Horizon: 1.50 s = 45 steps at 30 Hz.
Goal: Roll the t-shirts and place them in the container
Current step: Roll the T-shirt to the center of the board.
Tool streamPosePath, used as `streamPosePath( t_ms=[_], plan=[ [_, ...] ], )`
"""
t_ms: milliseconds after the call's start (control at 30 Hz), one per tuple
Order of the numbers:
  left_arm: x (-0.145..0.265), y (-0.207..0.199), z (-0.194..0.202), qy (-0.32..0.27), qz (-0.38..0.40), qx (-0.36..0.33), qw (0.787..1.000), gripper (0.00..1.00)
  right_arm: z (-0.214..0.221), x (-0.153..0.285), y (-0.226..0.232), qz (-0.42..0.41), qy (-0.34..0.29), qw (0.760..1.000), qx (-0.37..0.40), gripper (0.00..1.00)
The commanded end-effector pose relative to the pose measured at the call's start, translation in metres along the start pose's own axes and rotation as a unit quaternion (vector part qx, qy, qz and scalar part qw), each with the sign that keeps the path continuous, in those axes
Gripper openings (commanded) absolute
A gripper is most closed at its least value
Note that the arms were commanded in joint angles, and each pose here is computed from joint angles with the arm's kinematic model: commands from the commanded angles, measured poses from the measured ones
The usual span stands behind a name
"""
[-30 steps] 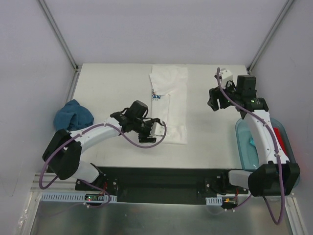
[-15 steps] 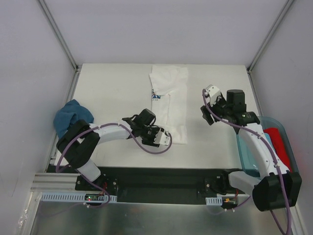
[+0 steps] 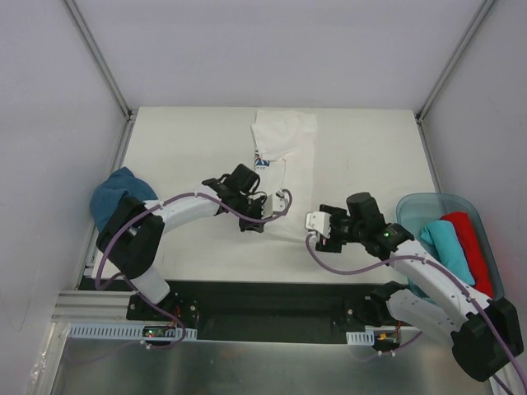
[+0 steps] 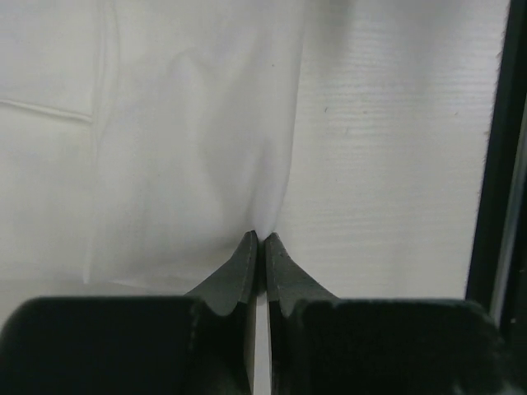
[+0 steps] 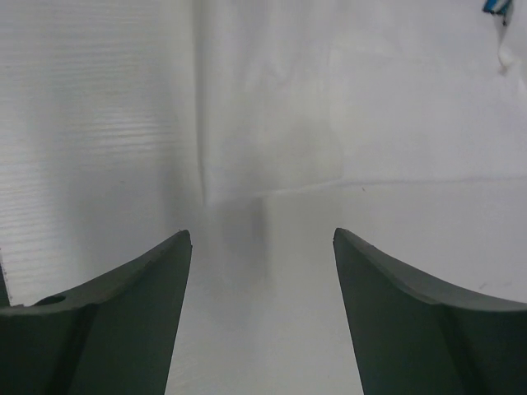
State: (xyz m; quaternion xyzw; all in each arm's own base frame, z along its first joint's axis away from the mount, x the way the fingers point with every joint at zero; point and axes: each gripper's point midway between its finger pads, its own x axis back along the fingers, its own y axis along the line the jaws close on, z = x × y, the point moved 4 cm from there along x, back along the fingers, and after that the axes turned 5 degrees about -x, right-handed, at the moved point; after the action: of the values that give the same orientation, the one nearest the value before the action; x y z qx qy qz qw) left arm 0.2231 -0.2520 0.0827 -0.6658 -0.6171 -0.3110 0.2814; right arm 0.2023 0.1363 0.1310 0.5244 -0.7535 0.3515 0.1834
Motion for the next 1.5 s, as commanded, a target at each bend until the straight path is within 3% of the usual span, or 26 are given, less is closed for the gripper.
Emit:
streamPosePath(
  t_ms=[0, 367, 800, 867, 1000, 1100, 1267, 1400, 1467],
  plan=[
    [0.013, -0.013, -0.025, -0.069, 0.081, 0.142, 0.984, 0.00, -0.027, -0.021, 0.015, -0.040, -0.054, 0.993, 0.094, 0.74],
    [0.016, -0.003, -0.037, -0.116, 0.126, 0.208, 0.963, 0.00, -0.038, -0.058, 0.033, -0.073, -0.028, 0.994, 0.082, 0.77],
    [0.031, 0.008, -0.036, -0.164, 0.151, 0.251, 0.942, 0.00, -0.030, -0.090, 0.022, -0.010, 0.016, 0.995, 0.097, 0.74],
    [0.032, 0.008, -0.034, -0.166, 0.153, 0.256, 0.940, 0.00, -0.026, -0.096, 0.018, -0.006, 0.032, 0.995, 0.095, 0.69],
    [0.033, 0.006, -0.026, -0.164, 0.153, 0.267, 0.937, 0.00, -0.023, -0.098, 0.012, -0.007, 0.048, 0.995, 0.086, 0.42],
    [0.037, 0.006, -0.021, -0.165, 0.154, 0.277, 0.934, 0.00, -0.019, -0.089, 0.014, -0.044, 0.062, 0.995, 0.058, 0.29],
    [0.045, -0.006, -0.020, -0.156, 0.196, 0.310, 0.917, 0.00, -0.017, -0.066, 0.035, -0.174, 0.061, 0.983, -0.004, 0.18],
    [0.052, -0.005, -0.025, -0.154, 0.209, 0.336, 0.905, 0.00, -0.021, -0.044, 0.044, -0.263, 0.079, 0.961, -0.042, 0.15],
    [0.056, -0.005, -0.027, -0.154, 0.229, 0.363, 0.890, 0.00, -0.022, -0.041, 0.046, -0.294, 0.079, 0.951, -0.052, 0.15]
  ],
)
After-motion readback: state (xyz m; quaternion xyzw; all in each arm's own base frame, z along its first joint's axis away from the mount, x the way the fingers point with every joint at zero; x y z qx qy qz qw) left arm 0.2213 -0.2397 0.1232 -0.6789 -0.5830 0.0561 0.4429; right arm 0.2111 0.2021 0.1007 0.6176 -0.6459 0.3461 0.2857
